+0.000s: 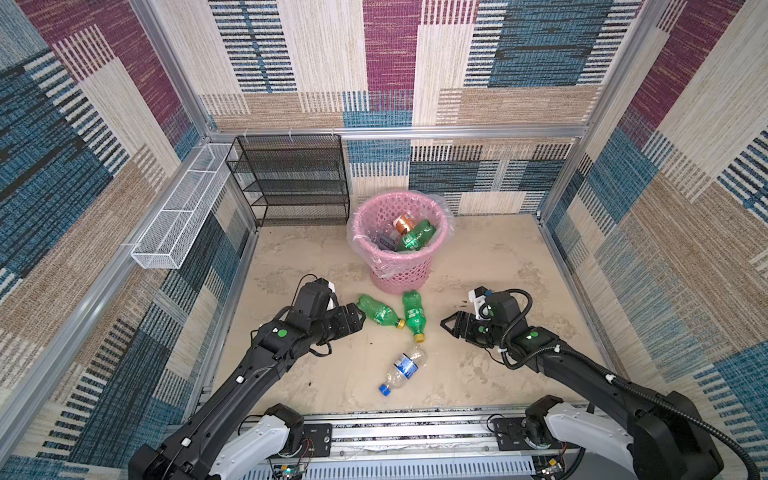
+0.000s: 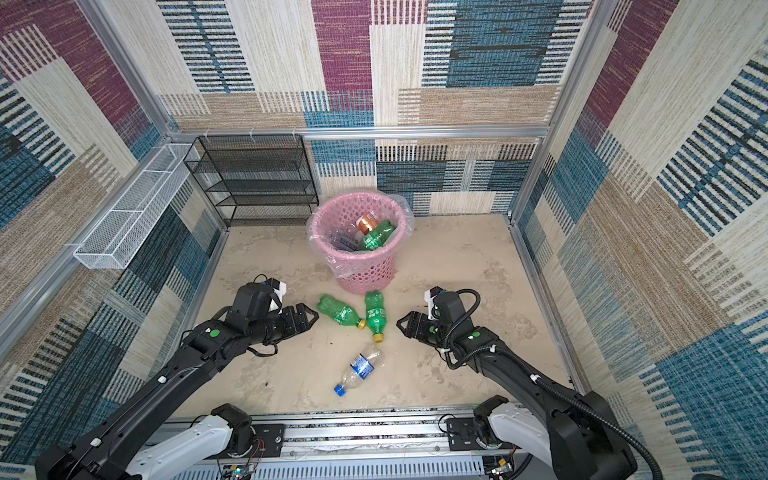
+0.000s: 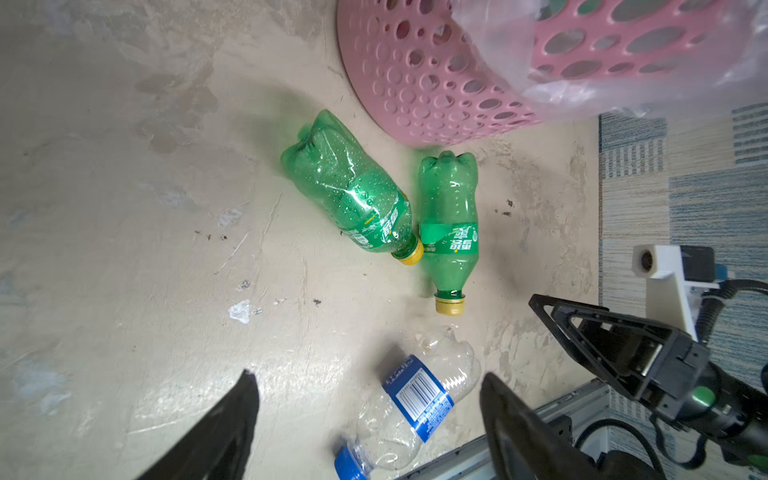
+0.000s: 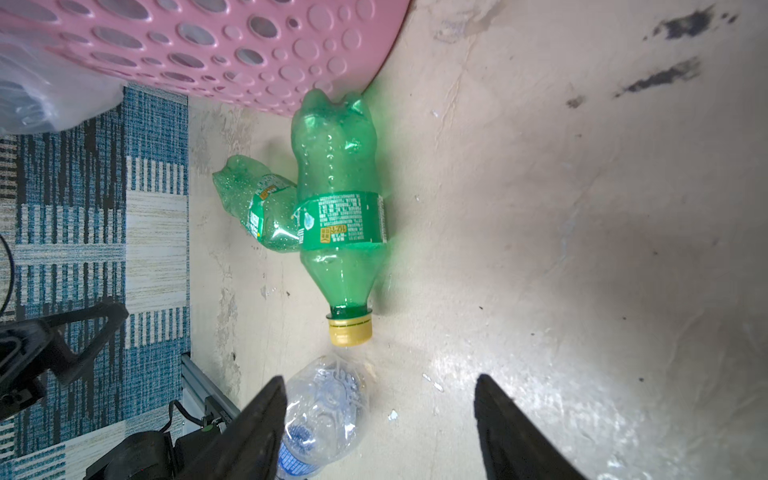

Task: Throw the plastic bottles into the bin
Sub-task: 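Lift the Sprite bottle over the pink bin with the left gripper and release, then lower the right gripper onto the clear blue-label water bottle while the left draws back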

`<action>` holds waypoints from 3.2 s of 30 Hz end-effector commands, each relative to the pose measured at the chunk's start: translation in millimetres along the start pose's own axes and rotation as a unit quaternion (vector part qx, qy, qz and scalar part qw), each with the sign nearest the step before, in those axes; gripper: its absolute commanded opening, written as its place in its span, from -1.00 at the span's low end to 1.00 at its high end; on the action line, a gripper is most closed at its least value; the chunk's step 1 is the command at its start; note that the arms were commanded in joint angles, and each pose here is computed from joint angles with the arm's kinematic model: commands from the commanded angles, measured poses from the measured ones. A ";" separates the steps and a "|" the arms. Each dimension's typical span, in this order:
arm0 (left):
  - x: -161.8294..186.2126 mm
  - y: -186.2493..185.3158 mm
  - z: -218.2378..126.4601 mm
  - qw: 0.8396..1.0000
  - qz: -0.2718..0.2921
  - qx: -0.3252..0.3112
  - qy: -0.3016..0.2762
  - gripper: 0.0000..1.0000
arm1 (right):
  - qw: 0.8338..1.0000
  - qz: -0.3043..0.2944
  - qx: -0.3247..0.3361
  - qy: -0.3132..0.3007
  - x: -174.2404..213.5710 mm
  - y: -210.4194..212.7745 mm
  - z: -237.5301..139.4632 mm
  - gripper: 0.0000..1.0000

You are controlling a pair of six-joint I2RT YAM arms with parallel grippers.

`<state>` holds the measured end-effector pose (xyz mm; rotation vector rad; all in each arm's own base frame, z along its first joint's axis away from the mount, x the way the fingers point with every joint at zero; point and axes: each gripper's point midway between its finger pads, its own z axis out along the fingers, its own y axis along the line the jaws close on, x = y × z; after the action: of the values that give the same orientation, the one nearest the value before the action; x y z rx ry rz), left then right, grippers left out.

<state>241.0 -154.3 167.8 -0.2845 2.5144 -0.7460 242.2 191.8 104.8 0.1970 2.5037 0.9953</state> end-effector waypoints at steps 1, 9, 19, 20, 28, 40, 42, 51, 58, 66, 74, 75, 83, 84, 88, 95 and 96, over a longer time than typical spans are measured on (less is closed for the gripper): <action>2.2 -6.2 6.5 1.000 -0.013 0.026 0.003 0.68 | 1.000 -0.001 -0.015 -0.004 -2.3 10.8 2.0 0.46; 15.4 6.7 19.7 0.999 -0.026 0.020 0.018 0.67 | 1.000 0.000 -0.017 0.023 19.0 22.0 13.3 0.46; 23.6 15.7 30.8 0.999 -0.033 0.016 0.026 0.67 | 0.997 0.054 -0.003 0.049 53.8 30.1 15.5 0.47; 23.9 16.2 31.4 0.999 -0.033 0.016 0.026 0.67 | 0.997 0.062 -0.002 0.051 57.0 29.8 15.2 0.47; 25.9 18.8 33.7 0.999 -0.032 0.015 0.027 0.68 | 0.991 0.120 0.001 0.053 73.0 26.6 12.6 0.57; 26.9 22.6 33.2 0.999 -0.033 0.015 0.024 0.68 | 0.988 0.136 -0.018 0.077 89.5 43.6 19.2 0.70; 27.0 23.1 32.9 0.999 -0.034 0.015 0.024 0.68 | 0.987 0.136 -0.019 0.083 93.9 46.2 22.3 0.71; 27.5 25.2 31.4 0.999 -0.035 0.014 0.023 0.69 | 0.986 0.127 -0.025 0.102 105.8 58.3 36.6 0.72; 28.4 27.5 30.7 0.999 -0.038 0.014 0.022 0.68 | 0.986 0.123 -0.026 0.106 107.5 61.3 45.9 0.70; 28.6 28.8 30.3 0.999 -0.040 0.014 0.021 0.68 | 0.986 0.118 -0.021 0.113 111.4 59.9 57.0 0.66; 28.5 29.3 29.6 0.999 -0.041 0.014 0.020 0.68 | 0.986 0.107 -0.015 0.123 114.6 59.6 67.6 0.61; 28.0 29.5 29.2 0.999 -0.041 0.014 0.019 0.68 | 0.986 0.106 -0.016 0.124 114.7 60.1 68.4 0.59; 27.5 29.8 29.2 0.999 -0.043 0.014 0.019 0.68 | 0.987 0.100 -0.012 0.127 115.4 59.3 73.8 0.53; 27.3 29.5 29.0 0.999 -0.043 0.014 0.019 0.68 | 0.987 0.100 -0.012 0.128 116.0 59.0 74.3 0.51; 26.9 29.3 29.4 0.999 -0.043 0.013 0.020 0.68 | 0.987 0.098 -0.013 0.131 117.3 58.6 75.6 0.40; 26.7 29.1 30.2 0.999 -0.043 0.013 0.021 0.68 | 0.987 0.093 -0.012 0.130 116.6 58.8 76.1 0.20; 26.2 29.2 30.0 0.999 -0.044 0.013 0.020 0.68 | 0.987 0.092 -0.013 0.129 116.2 59.7 75.9 0.19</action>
<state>230.7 -151.1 116.1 -0.3777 2.5520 -0.8135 167.5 309.9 49.6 0.3421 2.7697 1.1603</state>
